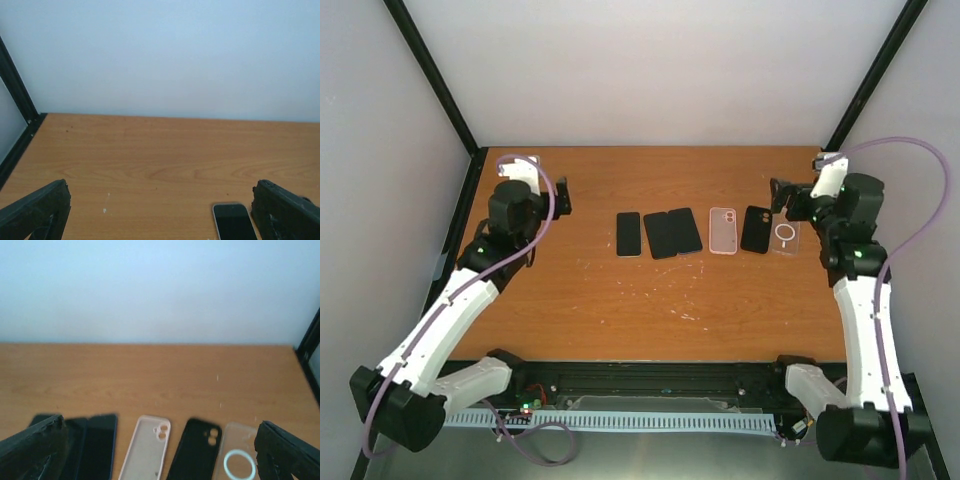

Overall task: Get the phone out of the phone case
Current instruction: Reset both arms

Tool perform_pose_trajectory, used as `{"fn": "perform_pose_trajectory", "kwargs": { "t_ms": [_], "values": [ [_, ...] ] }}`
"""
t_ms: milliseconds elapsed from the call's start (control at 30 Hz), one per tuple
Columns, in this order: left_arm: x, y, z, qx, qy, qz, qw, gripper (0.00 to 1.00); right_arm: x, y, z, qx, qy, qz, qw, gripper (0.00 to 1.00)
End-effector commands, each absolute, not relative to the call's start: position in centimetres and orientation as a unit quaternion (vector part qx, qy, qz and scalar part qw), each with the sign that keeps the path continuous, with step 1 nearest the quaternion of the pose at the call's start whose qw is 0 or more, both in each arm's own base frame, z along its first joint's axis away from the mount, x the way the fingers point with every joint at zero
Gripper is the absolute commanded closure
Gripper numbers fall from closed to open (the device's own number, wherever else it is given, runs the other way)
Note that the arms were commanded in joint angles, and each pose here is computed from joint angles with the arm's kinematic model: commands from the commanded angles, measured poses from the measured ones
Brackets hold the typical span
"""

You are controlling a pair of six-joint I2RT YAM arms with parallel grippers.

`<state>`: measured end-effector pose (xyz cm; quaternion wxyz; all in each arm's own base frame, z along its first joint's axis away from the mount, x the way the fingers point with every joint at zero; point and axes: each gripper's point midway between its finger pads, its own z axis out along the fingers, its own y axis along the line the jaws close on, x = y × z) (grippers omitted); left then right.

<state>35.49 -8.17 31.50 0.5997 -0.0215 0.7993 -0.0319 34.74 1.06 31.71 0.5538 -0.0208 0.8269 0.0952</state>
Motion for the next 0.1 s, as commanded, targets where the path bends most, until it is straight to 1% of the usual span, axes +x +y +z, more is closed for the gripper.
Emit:
{"fn": "perform_pose_trajectory", "kwargs": {
  "t_ms": [0, 67],
  "values": [
    [33.95, -6.54, 36.91, -0.048, 0.767, -0.029, 0.639, 0.01, 32.77, 1.74, 37.7, -0.043, 0.775, 0.098, 0.623, 0.0],
    [33.36, -5.54, 36.6, -0.055, 0.766, -0.006, 0.64, 0.01, 32.72, 2.02, 36.76, -0.042, 0.773, 0.109, 0.624, 0.0]
  ]
}}
